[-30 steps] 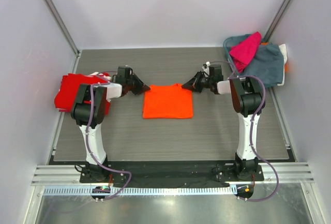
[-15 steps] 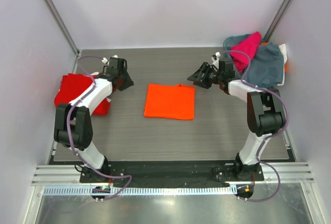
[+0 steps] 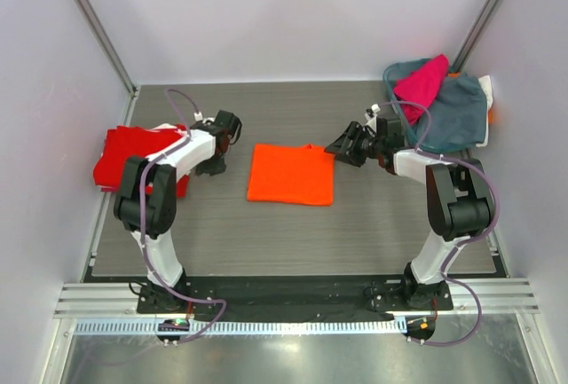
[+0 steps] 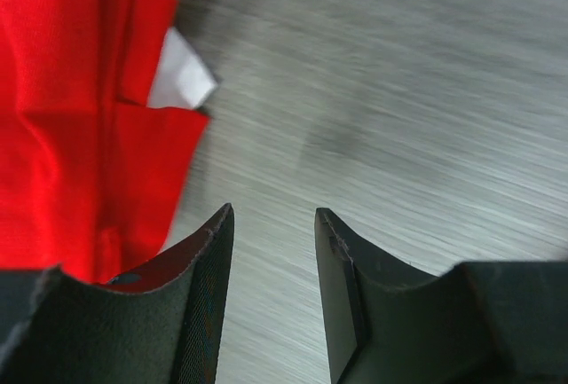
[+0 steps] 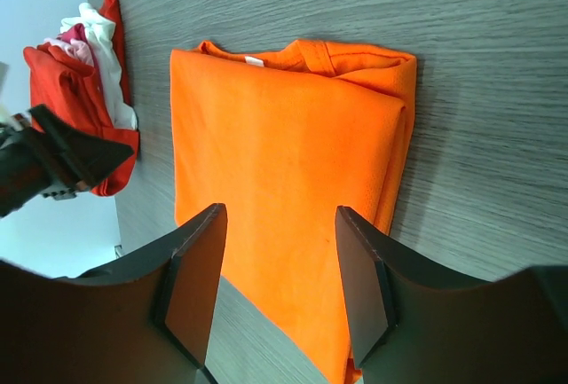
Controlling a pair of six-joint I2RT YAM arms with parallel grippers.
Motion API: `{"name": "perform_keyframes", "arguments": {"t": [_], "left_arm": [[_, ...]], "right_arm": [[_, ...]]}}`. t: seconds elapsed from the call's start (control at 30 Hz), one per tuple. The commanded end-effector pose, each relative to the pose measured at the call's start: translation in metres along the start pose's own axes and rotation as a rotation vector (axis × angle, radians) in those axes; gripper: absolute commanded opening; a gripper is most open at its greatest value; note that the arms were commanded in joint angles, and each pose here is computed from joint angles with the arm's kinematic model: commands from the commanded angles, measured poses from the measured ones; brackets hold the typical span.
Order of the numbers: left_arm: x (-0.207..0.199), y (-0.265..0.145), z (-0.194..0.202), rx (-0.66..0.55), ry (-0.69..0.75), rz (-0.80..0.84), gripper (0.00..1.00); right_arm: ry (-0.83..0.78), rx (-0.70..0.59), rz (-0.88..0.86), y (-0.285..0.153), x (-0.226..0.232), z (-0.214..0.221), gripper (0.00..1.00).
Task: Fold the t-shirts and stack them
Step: Fold the tshirt
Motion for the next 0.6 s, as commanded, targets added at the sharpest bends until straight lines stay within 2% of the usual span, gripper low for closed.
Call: {"name": "perform_keyframes", "arguments": {"t": [0.0,0.17,0.57], "left_arm": [[0.029,0.001,-0.006,-0.012,0.072,-0.187,0.43],[0.034,0.016,-0.003,0.03,0.131,-0.281,0.43],[0.023,0.065,0.003,0.089,0.155,-0.347,0.43]], "right_arm": [[-0.043,-0.064,-0.078,-0.01,0.023,-0.013,0.57],[-0.034,-0.065,-0.094,-0.008,0.023,-0.011,0.57],[-0.027,-0.059,-0.107,-0.009,0.024,-0.009,0.57]]}}
Point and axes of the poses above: each gripper's point midway between its finger pads, its own y axis out along the fingers, its own x axis along the line the jaws close on, z = x × y, the point moved 2 cm from there along -y, back along the fingers, and after that the axes turned 1 degree about y, right-handed, at the moved point
